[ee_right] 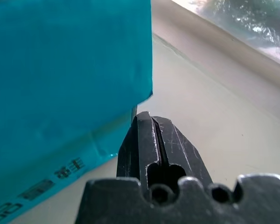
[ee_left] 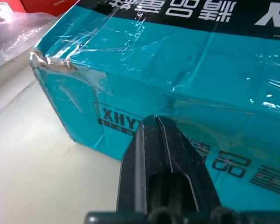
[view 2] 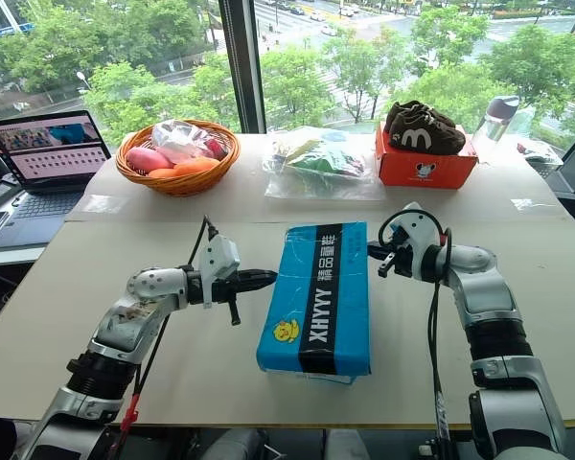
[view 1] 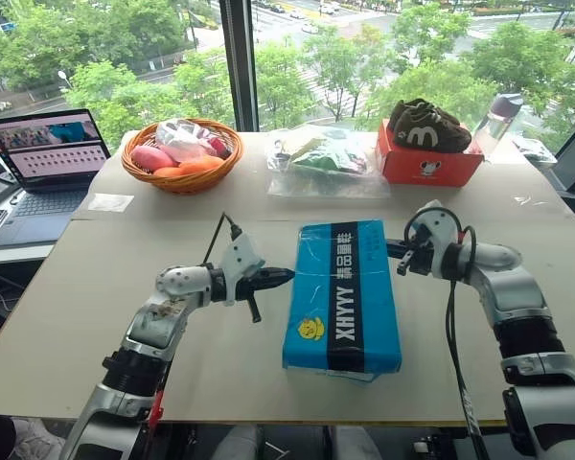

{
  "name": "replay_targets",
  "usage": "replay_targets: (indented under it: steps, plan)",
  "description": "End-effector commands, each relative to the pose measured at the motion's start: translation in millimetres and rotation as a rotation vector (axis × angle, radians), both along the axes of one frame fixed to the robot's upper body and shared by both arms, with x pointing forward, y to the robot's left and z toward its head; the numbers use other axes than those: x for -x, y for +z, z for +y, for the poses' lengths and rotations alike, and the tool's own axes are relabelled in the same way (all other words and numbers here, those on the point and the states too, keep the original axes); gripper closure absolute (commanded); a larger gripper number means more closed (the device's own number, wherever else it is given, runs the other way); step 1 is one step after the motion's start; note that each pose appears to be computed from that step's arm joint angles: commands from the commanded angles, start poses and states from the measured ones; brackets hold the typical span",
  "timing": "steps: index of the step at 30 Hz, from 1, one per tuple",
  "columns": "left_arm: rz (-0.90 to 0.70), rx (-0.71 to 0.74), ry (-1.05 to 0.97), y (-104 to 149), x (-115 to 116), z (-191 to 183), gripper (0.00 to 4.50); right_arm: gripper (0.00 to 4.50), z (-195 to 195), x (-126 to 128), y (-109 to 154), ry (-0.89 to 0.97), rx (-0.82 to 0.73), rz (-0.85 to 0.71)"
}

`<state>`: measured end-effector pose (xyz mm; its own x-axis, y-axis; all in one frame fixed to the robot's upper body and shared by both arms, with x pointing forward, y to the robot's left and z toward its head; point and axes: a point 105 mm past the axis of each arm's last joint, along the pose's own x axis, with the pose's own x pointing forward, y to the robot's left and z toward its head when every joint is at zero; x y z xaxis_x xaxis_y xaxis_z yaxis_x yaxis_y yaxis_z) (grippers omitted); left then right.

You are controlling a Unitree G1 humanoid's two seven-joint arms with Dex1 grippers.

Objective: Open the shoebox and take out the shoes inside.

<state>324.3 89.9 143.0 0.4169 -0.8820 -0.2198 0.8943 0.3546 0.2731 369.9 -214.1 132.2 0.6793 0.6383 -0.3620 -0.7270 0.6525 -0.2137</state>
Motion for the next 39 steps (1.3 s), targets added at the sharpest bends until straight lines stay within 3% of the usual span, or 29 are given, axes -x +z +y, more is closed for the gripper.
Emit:
replay_targets:
  steps: [1, 5, 8, 10, 14, 19, 23, 26, 31, 35, 39]
  plan:
    - [-0.03, -0.005, -0.019, 20, 10, 12, 4.5, 4.49, -23, 12, 12, -0.016, 0.04, -0.005]
    - [-0.009, 0.018, 0.007, 44, 14, 37, 4.5, 4.49, -39, 28, 9, -0.003, 0.065, 0.062]
    - [0.001, 0.084, 0.003, 80, 16, 56, 4.5, 4.49, -23, 45, 11, 0.125, 0.012, 0.09]
    - [0.017, 0.054, -0.029, 93, 25, 66, 4.5, 4.49, -15, 57, 13, 0.195, -0.032, 0.121]
    - [0.0, 0.029, -0.01, 124, 27, 87, 3.39, 4.5, -9, 61, 10, 0.231, -0.037, 0.144]
    - [-0.038, -0.002, 0.013, 131, 24, 93, 1.64, 4.5, 21, 70, 15, 0.344, -0.157, 0.163]
    - [-0.002, 0.018, 0.015, 134, 30, 99, 0.1, 4.5, 38, 74, 55, 0.426, -0.326, 0.109]
    - [0.047, 0.048, 0.025, 136, 45, 109, 0.03, 4.5, 45, 76, 96, 0.498, -0.46, 0.063]
    - [-0.013, 0.091, 0.111, 142, 49, 118, 0.03, 4.5, 78, 75, 136, 0.612, -0.495, -0.004]
    - [-0.086, 0.137, 0.165, 154, 48, 121, 0.03, 4.5, 127, 65, 158, 0.671, -0.514, -0.072]
    - [-0.129, 0.164, 0.202, 167, 52, 124, 0.03, 4.5, 162, 62, 157, 0.7, -0.507, -0.071]
